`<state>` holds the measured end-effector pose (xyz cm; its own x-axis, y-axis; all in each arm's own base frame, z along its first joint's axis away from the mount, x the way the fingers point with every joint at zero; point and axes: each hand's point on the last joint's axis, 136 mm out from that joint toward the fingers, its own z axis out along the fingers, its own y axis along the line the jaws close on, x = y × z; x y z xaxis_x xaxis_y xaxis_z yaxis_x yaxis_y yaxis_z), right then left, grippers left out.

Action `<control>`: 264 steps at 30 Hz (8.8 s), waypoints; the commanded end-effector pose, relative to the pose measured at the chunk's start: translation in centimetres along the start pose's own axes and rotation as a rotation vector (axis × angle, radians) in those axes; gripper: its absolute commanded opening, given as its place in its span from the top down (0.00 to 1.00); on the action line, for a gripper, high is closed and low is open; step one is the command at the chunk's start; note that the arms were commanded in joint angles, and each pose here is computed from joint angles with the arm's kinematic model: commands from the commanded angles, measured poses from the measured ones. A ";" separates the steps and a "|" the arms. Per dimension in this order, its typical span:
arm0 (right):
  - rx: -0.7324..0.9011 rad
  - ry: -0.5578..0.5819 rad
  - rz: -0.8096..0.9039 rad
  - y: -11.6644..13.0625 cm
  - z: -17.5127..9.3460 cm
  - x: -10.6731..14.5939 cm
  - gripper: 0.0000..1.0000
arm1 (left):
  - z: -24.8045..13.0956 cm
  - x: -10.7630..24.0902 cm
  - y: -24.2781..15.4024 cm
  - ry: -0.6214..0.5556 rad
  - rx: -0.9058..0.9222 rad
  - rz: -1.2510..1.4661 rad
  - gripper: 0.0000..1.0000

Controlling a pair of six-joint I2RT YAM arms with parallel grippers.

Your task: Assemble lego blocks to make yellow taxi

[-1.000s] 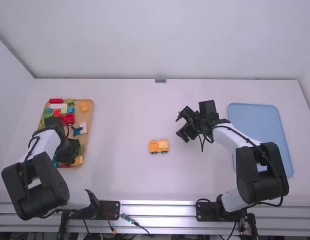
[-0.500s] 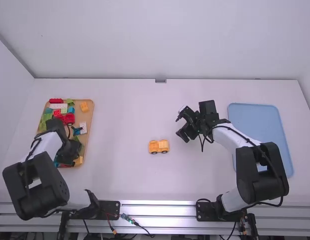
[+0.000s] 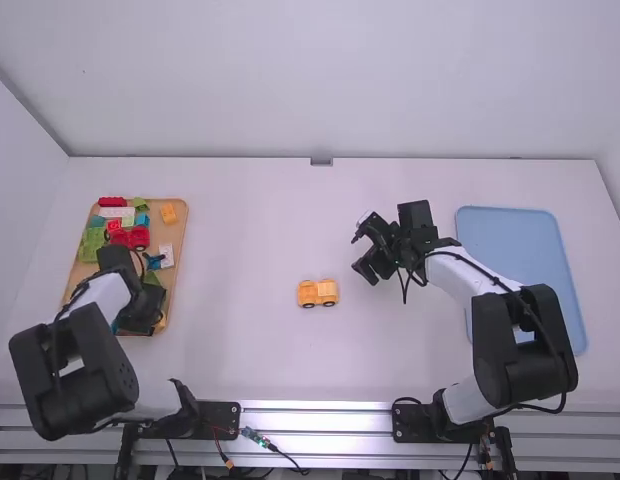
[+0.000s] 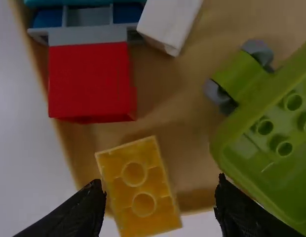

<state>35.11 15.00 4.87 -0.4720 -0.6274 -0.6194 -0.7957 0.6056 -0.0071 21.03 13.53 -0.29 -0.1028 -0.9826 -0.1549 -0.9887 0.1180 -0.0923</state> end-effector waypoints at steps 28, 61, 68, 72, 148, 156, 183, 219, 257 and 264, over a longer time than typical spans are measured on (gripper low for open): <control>-0.011 -0.002 0.000 0.4 -0.1 0.0 0.01 | 1.4 1.5 0.3 0.041 0.036 0.003 0.59; -0.365 -0.332 0.237 4.1 -3.3 -9.2 0.01 | -6.6 1.6 -9.8 0.048 0.481 0.412 0.99; -0.473 -0.416 0.305 4.8 -4.6 -11.5 0.01 | -14.8 9.0 -13.3 -0.049 0.981 0.855 0.99; -0.646 -0.498 0.220 7.2 -6.9 -12.8 0.01 | -17.0 13.1 -13.5 -0.059 1.103 0.993 0.99; -0.553 -0.489 0.223 7.8 -5.3 -14.7 1.00 | -17.9 30.4 -15.6 0.309 1.599 1.524 0.01; -0.302 -0.248 0.270 5.6 -3.3 -13.1 1.00 | -14.2 26.3 -16.2 0.190 1.200 1.584 0.01; -0.239 0.411 -0.536 19.1 7.2 -10.6 1.00 | -11.8 2.1 -13.3 0.064 0.604 0.738 0.01; -0.280 0.519 -0.601 20.1 12.5 -5.6 1.00 | -16.0 3.1 -8.7 -0.476 0.904 0.820 0.01; -0.221 0.383 -0.617 19.9 10.2 -10.1 0.01 | -14.1 4.1 -10.0 -0.318 0.955 0.773 0.01; -0.267 0.200 -0.515 16.2 3.6 -14.6 0.01 | -16.2 6.7 -10.9 -0.354 1.115 1.039 0.01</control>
<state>30.16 36.73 8.05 -0.0377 -0.9361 -0.3498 -0.9949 0.0681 -0.0749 29.40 5.60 14.72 -0.4613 -0.4615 -0.7577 -0.0993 0.8755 -0.4729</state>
